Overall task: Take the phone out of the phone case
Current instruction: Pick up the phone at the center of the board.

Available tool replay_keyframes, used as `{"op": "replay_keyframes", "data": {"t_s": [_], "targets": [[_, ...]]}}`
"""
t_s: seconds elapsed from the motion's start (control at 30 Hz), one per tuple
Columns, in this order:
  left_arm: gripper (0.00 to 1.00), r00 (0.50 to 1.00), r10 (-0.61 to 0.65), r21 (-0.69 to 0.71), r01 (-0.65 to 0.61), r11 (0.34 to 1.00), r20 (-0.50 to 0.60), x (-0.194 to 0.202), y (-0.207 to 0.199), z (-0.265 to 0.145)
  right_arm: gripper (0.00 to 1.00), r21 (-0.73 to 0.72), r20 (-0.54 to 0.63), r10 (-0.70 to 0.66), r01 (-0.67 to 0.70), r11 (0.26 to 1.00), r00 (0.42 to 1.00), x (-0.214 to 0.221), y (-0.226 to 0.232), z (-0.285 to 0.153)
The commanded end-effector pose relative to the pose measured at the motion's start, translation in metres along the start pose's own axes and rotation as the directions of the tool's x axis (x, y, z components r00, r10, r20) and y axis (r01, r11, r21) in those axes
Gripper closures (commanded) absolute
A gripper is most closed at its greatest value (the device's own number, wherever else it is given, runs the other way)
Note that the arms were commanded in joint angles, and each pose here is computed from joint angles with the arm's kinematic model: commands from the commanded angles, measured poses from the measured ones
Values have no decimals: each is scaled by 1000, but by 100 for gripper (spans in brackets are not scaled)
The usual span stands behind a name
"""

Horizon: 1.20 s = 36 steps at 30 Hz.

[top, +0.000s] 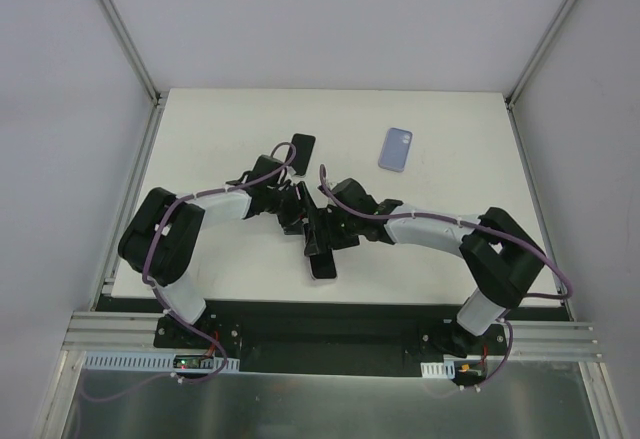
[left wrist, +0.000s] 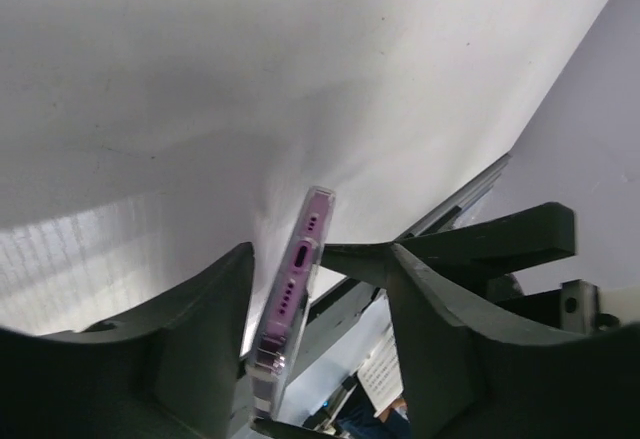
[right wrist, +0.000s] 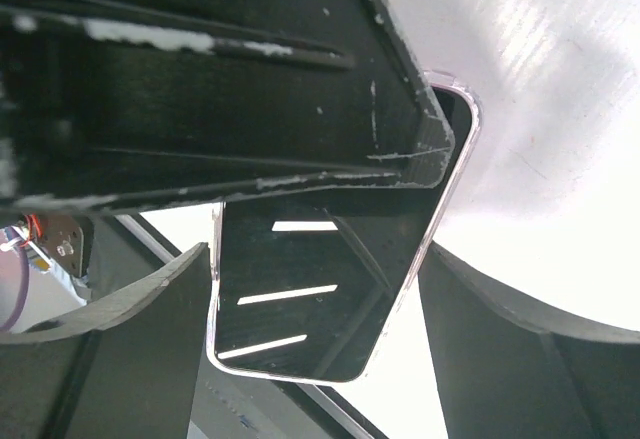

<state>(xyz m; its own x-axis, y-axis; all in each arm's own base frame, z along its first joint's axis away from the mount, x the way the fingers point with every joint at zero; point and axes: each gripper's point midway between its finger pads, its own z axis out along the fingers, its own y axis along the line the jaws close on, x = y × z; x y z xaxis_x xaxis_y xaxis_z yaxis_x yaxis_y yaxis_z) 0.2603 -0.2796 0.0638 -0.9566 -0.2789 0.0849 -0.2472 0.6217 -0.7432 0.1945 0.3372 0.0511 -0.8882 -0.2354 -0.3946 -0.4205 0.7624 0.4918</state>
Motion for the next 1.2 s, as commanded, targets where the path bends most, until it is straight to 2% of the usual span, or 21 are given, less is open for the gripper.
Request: {"op": "replay_keyframes", "data": {"t_s": [0.0,0.27,0.3,0.4,0.43,0.6,0.63,0.67,0.73,0.77,0.8,0.87,0.9,0.97,1.17], "targets": [[49,1000,1,34,0,999,-21,9,-1,0,57,-130,96,-19,32,991,995,-29,35,-18],[47,1000,-5,34,5,999,-17,21,8,-8,57,-144,96,39,-25,989,995,-39,35,-17],[49,1000,-6,36,6,999,-15,21,8,-9,57,-145,98,46,-32,989,994,-41,34,-17],[61,1000,-7,43,8,999,-5,22,6,-11,56,-154,93,54,-40,987,994,-43,35,-16],[69,1000,-8,45,8,999,-3,22,6,-11,57,-158,91,55,-40,987,994,-43,36,-16],[83,1000,-5,92,7,996,-21,21,-6,-11,57,-171,83,53,-38,984,995,-43,38,-16],[88,1000,-3,103,5,995,-23,21,-9,-11,57,-176,82,52,-37,984,995,-43,39,-16],[99,1000,-2,114,4,993,-22,20,-12,-11,57,-178,80,51,-36,983,996,-43,40,-17],[100,1000,0,122,2,992,-20,19,-15,-13,49,-185,81,44,-29,982,996,-43,42,-19],[100,1000,3,126,-1,992,-16,19,-16,-14,37,-181,77,45,-30,983,996,-42,40,-20],[100,1000,2,128,-1,992,-9,18,-17,-16,13,-184,78,42,-27,983,996,-43,41,-22],[100,1000,4,135,-4,991,5,17,-19,-20,3,-182,80,42,-27,983,996,-44,39,-30],[100,1000,4,139,-5,990,10,17,-19,-21,0,-182,76,44,-29,983,996,-41,36,-32],[100,1000,4,150,-7,989,22,14,-21,-27,4,-211,97,51,-30,977,994,-46,37,-47],[100,998,-8,187,-3,982,60,5,-26,-44,4,-250,134,73,-38,967,988,-38,37,-85]]}}
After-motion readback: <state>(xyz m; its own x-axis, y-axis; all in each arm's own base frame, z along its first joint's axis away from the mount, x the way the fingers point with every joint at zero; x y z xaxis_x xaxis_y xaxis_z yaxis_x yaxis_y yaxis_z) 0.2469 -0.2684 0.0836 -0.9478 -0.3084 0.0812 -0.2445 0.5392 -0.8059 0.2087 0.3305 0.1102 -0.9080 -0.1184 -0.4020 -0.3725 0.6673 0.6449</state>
